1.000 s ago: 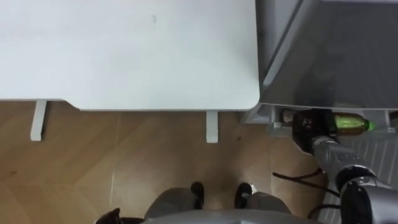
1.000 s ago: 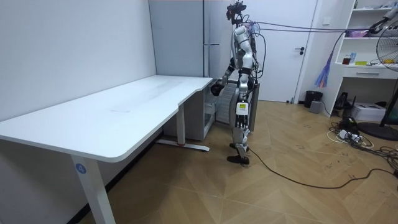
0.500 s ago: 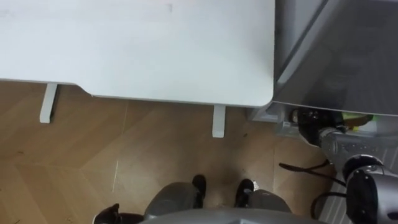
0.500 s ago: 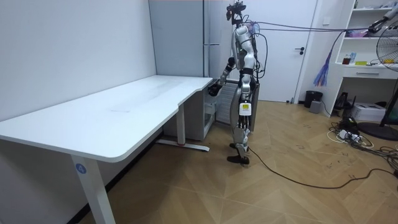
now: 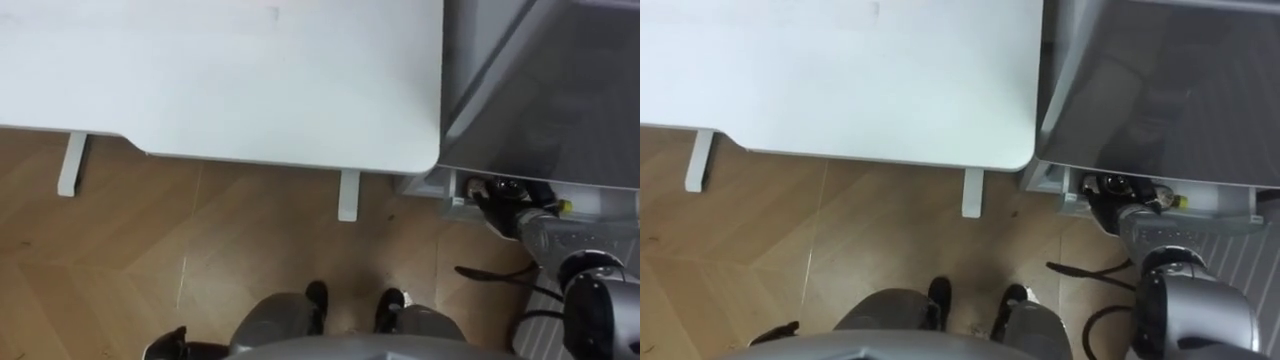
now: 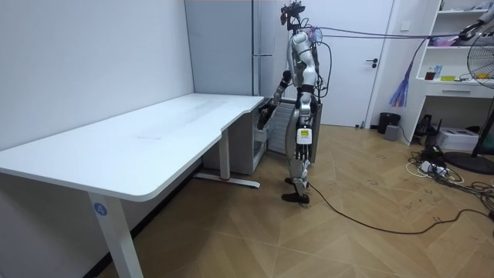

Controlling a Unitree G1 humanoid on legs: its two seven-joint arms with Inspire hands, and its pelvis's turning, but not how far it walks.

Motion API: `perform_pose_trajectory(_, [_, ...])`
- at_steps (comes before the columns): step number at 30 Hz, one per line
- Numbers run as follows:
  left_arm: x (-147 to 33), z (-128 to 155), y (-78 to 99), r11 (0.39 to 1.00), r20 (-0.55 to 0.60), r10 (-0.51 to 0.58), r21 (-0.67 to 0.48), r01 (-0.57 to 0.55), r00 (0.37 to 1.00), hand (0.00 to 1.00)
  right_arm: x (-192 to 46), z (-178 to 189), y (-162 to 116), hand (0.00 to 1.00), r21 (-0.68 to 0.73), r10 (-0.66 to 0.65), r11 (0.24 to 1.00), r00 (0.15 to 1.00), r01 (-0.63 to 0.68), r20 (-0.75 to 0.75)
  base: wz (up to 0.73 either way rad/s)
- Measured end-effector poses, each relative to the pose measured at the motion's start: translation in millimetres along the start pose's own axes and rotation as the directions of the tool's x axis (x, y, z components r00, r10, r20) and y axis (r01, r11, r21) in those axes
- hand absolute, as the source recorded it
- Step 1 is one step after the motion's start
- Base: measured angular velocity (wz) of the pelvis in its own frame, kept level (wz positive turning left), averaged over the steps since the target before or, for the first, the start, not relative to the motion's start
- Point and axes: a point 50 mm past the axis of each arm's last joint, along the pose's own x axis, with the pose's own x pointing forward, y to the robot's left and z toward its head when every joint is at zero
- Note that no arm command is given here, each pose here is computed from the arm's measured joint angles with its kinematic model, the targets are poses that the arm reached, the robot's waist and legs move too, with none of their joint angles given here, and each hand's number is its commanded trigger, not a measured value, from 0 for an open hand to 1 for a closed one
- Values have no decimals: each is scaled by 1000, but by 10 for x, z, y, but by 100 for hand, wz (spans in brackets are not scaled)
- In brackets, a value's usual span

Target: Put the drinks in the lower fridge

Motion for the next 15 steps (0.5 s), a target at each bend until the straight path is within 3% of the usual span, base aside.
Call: perform_pose_trajectory(15, [-14, -141, 38, 1000, -42, 15, -10, -15, 999, 0, -22, 26, -255, 0, 10, -23, 1000, 1000, 23, -19, 8])
